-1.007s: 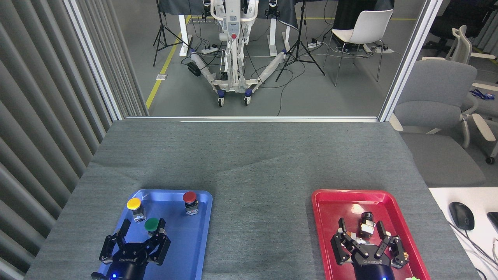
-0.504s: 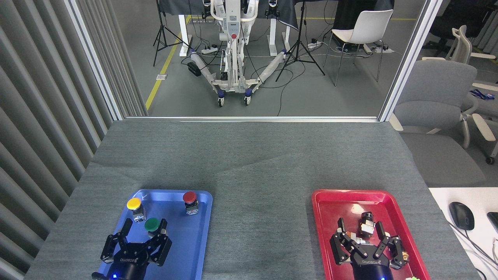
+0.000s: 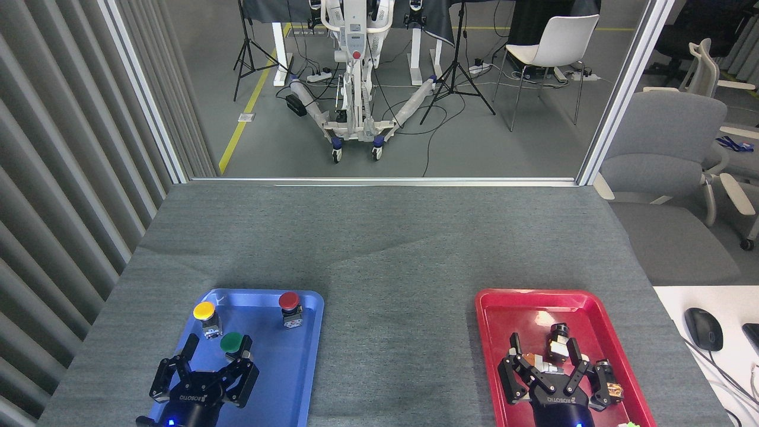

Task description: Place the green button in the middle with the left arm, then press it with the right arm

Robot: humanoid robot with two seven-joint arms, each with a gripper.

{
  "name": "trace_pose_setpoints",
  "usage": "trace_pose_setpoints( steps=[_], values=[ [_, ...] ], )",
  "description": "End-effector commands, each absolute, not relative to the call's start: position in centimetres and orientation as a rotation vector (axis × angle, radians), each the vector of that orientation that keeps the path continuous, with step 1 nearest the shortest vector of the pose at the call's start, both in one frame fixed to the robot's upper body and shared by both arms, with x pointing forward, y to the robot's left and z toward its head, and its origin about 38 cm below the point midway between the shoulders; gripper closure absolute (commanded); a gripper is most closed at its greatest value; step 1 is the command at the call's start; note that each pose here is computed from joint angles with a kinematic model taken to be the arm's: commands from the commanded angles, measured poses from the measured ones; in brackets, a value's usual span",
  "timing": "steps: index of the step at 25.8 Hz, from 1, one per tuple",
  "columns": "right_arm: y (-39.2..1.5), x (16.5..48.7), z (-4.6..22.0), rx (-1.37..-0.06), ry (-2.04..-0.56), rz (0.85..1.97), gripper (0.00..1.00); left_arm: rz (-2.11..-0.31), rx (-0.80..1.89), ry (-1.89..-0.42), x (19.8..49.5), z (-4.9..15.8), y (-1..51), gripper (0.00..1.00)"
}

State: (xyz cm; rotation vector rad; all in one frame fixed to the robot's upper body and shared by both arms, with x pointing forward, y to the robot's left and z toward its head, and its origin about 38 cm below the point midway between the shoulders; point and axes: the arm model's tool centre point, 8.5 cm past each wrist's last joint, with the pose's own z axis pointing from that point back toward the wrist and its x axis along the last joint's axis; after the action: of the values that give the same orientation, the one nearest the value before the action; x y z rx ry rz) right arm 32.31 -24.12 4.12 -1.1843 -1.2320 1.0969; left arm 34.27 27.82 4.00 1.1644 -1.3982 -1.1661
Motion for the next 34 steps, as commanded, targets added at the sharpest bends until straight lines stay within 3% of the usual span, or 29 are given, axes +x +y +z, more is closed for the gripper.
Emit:
trace_pose_setpoints(
  steps=[1,13,34],
  values=[
    [-24.4,32.3,4.2,-1.192,-1.229,1.107,0.00,-1.169,1.162,-1.398,34.3,4.0,27.8,0.00],
    [-23.5,32.2,3.0,-1.131,-1.245,1.136,0.00,-1.175,1.162,-1.418,34.3,4.4,27.7,0.00],
    [-23.1,32.2,3.0,-1.153,-1.225,1.142,0.00,-1.170,1.164,-1.423,34.3,4.4,27.6,0.00]
  ],
)
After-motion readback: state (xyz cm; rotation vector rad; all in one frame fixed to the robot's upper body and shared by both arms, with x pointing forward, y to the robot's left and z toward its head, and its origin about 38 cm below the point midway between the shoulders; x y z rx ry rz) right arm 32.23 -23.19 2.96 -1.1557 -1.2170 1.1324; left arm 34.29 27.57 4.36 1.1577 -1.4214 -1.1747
